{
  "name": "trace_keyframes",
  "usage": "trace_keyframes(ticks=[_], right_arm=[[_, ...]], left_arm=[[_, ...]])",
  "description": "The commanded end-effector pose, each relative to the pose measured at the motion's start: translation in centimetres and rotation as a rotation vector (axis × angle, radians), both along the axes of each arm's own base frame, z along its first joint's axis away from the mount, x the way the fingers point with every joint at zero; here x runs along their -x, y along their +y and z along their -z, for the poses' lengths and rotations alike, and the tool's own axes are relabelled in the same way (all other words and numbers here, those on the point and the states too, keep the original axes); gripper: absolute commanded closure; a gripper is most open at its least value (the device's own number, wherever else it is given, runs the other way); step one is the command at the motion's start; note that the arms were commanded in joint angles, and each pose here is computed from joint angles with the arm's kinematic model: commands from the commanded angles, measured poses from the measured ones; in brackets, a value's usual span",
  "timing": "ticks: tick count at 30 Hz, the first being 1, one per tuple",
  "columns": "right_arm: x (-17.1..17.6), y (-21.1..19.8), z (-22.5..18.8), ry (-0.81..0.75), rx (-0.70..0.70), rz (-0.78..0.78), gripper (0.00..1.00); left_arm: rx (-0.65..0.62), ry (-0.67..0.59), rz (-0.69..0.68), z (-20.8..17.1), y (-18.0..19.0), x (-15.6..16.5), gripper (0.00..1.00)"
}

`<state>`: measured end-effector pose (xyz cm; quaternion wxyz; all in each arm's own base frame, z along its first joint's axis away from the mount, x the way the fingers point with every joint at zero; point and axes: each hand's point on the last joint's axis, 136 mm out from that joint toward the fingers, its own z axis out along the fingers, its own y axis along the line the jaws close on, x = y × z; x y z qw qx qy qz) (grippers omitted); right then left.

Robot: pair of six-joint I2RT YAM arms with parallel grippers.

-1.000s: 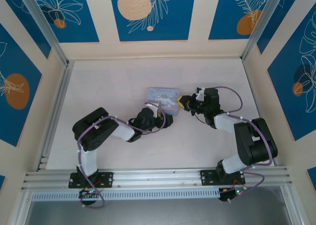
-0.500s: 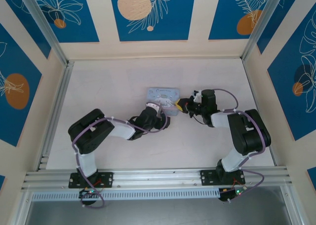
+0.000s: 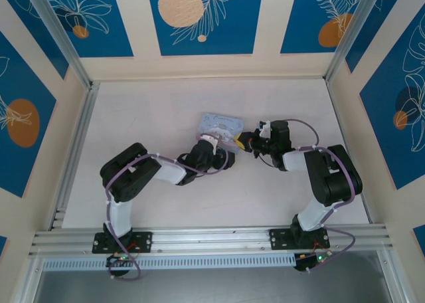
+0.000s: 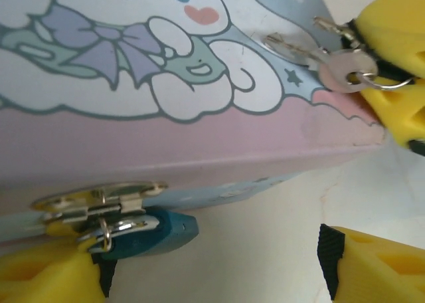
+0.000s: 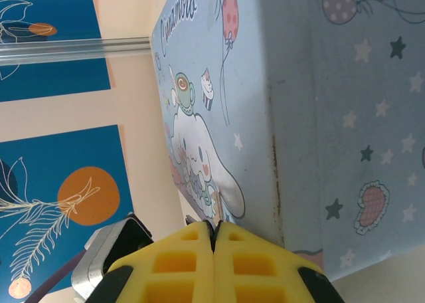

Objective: Unlock the padlock with the key

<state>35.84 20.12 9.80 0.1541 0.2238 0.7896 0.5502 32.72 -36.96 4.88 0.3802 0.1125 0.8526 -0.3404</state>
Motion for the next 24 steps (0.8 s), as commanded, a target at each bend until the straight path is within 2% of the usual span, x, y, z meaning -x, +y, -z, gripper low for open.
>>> trace_keyframes(ticks=[1, 16, 24], right_arm=[[0.0, 0.0, 0.9, 0.036, 0.005, -0.004, 1.0], [0.1, 0.0, 1.1, 0.041, 0.002, -0.003, 1.0], [0.1, 0.0, 1.0, 0.041, 0.0, -0.004, 1.0]], left_arm=[[0.192, 0.066, 0.015, -1.2, -0.9, 0.8, 0.21], [0.441, 0.145, -0.091, -2.4, 0.0, 0.3, 0.23], [0.493, 0.176, -0.176, -1.5, 1.0, 0.3, 0.34]])
